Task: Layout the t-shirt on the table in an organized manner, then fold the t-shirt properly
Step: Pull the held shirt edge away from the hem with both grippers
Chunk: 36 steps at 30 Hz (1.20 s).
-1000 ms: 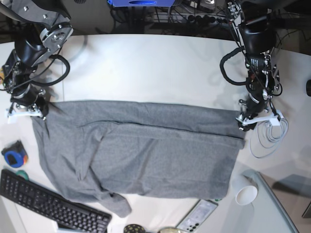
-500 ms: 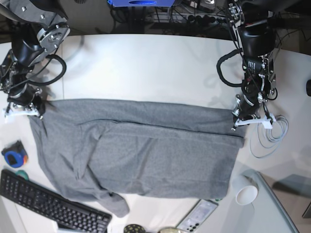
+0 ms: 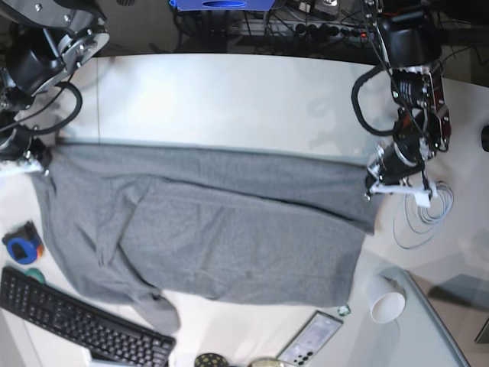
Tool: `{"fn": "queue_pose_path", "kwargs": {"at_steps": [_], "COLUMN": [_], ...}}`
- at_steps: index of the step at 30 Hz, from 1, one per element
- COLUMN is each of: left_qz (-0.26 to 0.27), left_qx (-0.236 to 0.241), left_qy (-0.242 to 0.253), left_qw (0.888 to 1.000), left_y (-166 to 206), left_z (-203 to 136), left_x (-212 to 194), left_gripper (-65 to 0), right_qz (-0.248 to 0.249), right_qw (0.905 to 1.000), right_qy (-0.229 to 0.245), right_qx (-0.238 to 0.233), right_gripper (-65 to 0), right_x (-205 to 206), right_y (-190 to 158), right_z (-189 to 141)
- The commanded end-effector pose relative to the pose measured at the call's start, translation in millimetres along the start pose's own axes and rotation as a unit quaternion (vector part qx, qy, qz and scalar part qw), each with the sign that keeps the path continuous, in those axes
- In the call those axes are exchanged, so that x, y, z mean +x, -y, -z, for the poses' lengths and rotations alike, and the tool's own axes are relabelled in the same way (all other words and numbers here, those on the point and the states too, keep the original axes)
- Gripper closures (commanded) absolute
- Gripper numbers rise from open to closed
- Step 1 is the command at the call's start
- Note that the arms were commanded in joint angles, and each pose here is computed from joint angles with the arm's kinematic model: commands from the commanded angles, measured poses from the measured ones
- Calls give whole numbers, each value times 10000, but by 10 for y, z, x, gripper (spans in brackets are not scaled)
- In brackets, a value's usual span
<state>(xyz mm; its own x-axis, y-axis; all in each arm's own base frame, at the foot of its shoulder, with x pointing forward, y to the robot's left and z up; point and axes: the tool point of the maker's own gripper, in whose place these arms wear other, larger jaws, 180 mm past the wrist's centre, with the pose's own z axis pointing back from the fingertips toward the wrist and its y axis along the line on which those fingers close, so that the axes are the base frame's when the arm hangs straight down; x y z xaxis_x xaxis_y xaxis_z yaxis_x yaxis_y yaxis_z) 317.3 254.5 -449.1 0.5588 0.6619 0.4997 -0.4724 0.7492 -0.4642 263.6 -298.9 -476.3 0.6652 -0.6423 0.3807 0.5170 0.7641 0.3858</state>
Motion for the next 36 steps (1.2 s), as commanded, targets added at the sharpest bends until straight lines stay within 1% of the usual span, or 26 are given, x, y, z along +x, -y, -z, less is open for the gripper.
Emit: {"fn": "queue_pose_path", "kwargs": {"at_steps": [1, 5, 10, 14, 21, 23, 26, 29, 34, 36], "left_qz": [62, 115, 165, 170, 184, 184, 38, -23, 43, 70], "left_qx": [-129, -13, 132, 246, 375, 433, 602, 730, 849, 863], "left_qy": [247, 138, 5, -99, -227, -212, 21, 118, 41, -7], "left_qw": [9996, 9998, 9998, 9995, 9989, 9987, 9982, 9973, 9964, 9962], "left_y": [80, -56, -214, -326, -465, -530, -705, -832, -945, -960], "left_z": [-52, -135, -206, -230, -300, -359, -503, -603, -725, -756], "left_x": [174, -1, -162, -270, -421, -439, -326, -287, -401, -454], "left_gripper": [0, 0, 0, 0, 0, 0, 0, 0, 0, 0], "right_qz": [-77, -175, -313, -317, -321, -318, -316, -310, -349, -468], "right_qw": [9999, 9995, 9982, 9976, 9970, 9965, 9961, 9954, 9951, 9938], "right_qy": [144, 19, -141, -276, -349, -409, -451, -528, -563, -712], "right_qx": [-48, -251, -501, -554, -605, -652, -685, -736, -735, -711], "right_gripper": [0, 0, 0, 0, 0, 0, 0, 0, 0, 0], "right_x": [138, -43, -118, -204, -259, -319, -360, -437, -464, -534], "right_y": [40, 151, 268, 318, 363, 412, 446, 500, 513, 526], "right_z": [-84, -196, -371, -381, -400, -413, -422, -437, -443, -460]}}
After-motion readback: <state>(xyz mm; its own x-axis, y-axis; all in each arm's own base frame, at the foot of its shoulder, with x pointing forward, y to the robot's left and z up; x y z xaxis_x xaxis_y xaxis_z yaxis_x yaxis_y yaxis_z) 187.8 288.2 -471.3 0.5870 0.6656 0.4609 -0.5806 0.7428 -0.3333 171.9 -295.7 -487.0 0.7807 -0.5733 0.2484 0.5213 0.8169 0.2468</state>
